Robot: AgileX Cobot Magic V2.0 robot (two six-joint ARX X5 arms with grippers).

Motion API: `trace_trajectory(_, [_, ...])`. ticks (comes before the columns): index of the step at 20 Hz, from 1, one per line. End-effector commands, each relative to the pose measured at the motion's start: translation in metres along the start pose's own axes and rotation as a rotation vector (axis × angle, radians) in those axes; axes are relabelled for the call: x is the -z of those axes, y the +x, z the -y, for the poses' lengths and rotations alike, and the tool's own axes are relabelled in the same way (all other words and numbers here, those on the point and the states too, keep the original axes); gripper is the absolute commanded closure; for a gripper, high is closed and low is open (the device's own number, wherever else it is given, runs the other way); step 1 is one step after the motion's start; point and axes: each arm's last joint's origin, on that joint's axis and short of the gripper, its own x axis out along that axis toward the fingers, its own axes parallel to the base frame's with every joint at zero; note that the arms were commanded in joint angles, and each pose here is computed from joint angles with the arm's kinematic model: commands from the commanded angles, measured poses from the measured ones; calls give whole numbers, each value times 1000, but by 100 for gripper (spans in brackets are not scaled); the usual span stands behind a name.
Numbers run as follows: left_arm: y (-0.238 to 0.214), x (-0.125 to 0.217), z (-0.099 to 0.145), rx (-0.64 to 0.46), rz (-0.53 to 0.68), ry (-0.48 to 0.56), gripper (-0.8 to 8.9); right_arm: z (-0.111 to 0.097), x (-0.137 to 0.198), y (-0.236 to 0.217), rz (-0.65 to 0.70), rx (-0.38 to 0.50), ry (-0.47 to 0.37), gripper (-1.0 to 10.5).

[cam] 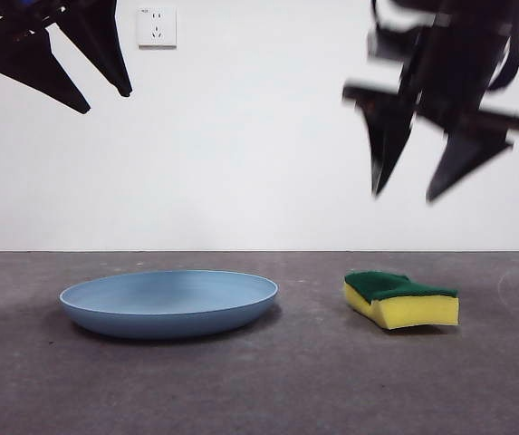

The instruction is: Pick up the plate,pick up the cloth,clean the plate with the cloth

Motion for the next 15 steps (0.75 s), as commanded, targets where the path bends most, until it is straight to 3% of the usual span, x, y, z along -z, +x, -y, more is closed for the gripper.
trace_trajectory(1, [1,2,0,0,-17,17,788,1,3,-28,58,-12,-13,910])
trace_trajectory(2, [1,2,0,3,-23,15,827,1,4,-41,95,-18,-29,964])
trace_trajectory(6, [-19,6,11,21,0,38,822,4,10,-88,232,-39,-53,958])
trace_trajectory(11, [-88,15,33,29,213,111,822,3,26,-133,349,-63,-100,958])
trace_trajectory(15, [-118,50,39,-37,336,138,822,1,47,-149,385,-90,-143,958])
